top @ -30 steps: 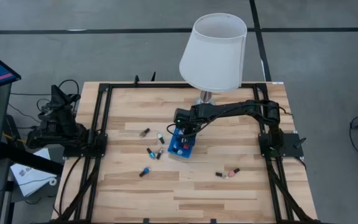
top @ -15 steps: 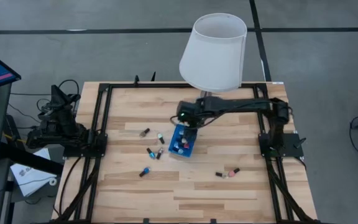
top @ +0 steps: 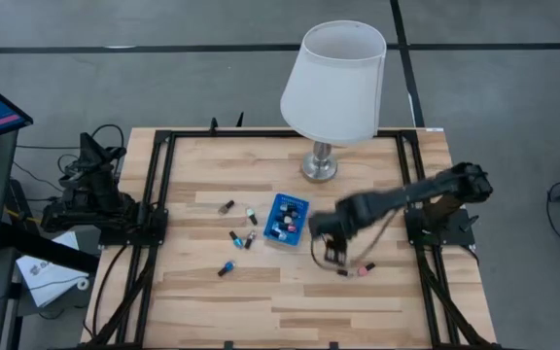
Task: Pick & Place Nail Polish
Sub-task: Put the right clear nail polish into the blue basket
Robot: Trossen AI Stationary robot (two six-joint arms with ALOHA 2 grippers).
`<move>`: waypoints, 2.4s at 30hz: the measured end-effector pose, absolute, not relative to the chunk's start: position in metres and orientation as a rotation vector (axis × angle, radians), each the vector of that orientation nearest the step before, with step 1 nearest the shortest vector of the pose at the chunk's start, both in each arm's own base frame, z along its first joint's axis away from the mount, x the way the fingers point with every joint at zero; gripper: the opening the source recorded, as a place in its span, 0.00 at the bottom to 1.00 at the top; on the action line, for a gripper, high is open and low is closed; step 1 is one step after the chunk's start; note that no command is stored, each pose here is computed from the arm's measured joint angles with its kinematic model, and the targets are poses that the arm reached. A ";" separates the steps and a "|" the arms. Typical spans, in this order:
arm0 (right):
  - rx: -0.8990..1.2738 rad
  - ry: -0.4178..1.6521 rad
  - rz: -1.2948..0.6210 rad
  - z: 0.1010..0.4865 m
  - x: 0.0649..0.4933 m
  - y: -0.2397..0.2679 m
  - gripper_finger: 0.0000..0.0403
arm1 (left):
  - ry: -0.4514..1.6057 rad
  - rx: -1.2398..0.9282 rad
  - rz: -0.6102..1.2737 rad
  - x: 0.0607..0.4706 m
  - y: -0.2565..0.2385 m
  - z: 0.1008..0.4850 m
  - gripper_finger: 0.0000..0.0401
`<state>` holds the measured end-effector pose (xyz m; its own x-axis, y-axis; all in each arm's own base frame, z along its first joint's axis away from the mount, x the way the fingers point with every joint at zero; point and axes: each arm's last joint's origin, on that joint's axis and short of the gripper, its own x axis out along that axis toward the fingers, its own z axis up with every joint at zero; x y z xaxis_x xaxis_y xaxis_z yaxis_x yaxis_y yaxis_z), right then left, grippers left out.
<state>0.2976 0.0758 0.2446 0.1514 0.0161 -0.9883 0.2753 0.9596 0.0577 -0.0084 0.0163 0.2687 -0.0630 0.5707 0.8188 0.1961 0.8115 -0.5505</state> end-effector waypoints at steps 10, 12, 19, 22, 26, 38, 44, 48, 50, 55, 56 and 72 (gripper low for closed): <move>0.314 1.485 -0.120 0.181 0.287 0.122 0.44 | -1.635 -0.617 0.339 -0.008 0.016 0.269 0.02; 0.311 1.500 -0.108 0.171 0.289 0.126 0.44 | -1.636 -0.617 0.339 -0.008 0.016 0.269 0.02; 0.261 1.585 -0.089 0.141 0.293 0.135 0.45 | -1.636 -0.617 0.339 -0.008 0.016 0.269 0.02; 0.236 1.608 -0.071 0.133 0.294 0.139 0.45 | -1.635 -0.617 0.339 -0.008 0.016 0.269 0.02; 0.224 1.627 -0.066 0.126 0.295 0.140 0.43 | -1.635 -0.617 0.339 -0.008 0.016 0.269 0.02; 0.220 1.627 -0.047 0.129 0.295 0.138 0.11 | -1.635 -0.617 0.339 -0.008 0.016 0.269 0.02; 0.257 1.518 -0.045 0.151 0.302 0.122 0.11 | -1.636 -0.617 0.339 -0.008 0.016 0.269 0.02; 0.302 1.346 -0.113 0.190 0.306 0.094 0.11 | -1.638 -0.623 0.332 -0.008 0.016 0.269 0.02; 0.326 1.250 -0.169 0.208 0.306 0.076 0.11 | -1.638 -0.624 0.332 -0.008 0.016 0.269 0.02; 0.315 1.083 -0.261 0.240 0.321 0.032 0.11 | -1.638 -0.624 0.332 -0.008 0.016 0.269 0.02; 0.311 1.056 -0.265 0.242 0.328 0.024 0.11 | -1.638 -0.624 0.332 -0.008 0.016 0.269 0.02; 0.179 1.114 -0.126 0.202 0.418 -0.004 0.11 | -1.638 -0.621 0.331 -0.008 0.016 0.269 0.02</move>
